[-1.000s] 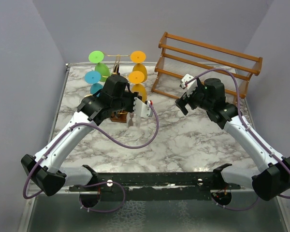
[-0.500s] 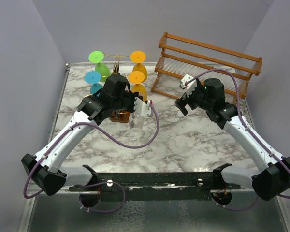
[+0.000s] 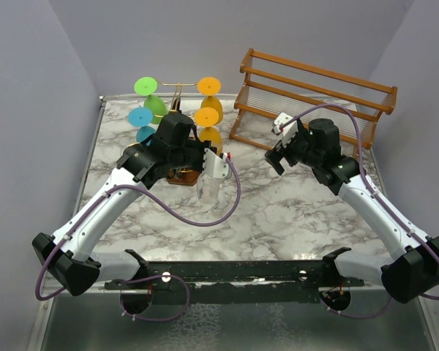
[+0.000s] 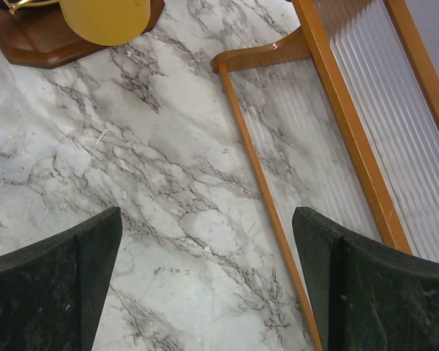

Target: Place the wine glass upside down on the wine glass rack

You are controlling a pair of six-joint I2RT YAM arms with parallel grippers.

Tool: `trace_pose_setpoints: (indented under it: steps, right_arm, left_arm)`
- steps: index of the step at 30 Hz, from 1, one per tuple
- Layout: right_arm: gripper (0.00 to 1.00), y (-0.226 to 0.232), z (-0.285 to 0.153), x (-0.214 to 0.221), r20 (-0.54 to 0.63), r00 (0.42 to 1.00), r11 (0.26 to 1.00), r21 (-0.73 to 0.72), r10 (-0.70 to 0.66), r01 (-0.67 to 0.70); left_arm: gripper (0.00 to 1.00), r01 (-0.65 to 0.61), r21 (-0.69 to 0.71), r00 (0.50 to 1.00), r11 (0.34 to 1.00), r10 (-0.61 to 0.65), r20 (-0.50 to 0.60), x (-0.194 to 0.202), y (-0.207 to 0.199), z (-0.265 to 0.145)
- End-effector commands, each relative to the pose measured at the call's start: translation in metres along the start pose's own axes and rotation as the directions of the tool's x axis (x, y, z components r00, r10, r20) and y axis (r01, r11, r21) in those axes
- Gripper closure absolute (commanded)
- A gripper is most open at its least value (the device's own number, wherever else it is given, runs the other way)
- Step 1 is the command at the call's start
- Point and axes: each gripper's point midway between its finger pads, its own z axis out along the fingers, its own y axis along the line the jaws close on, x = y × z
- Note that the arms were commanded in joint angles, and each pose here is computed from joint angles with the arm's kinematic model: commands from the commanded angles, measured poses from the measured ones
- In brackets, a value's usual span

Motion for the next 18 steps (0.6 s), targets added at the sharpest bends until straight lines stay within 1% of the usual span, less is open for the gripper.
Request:
trace_pose_setpoints:
  steps: [1,18]
  right_arm:
    - [0.0,0.002,0.001,0.002,0.006,1.0,1.0,-0.015,0.001,-0.001]
    - [0.0,0.002,0.002,0.001,0.007,1.0,1.0,-0.02,0.001,-0.001]
  left_arm:
    - [1.0,-0.026,0.0,0.998,1.0,0.026,0.059,-0.016,0.005,-0.009]
    - [1.0,-0.042,0.013,0.999,0.999,0.042,0.032,-0.013,0.002,-0.02]
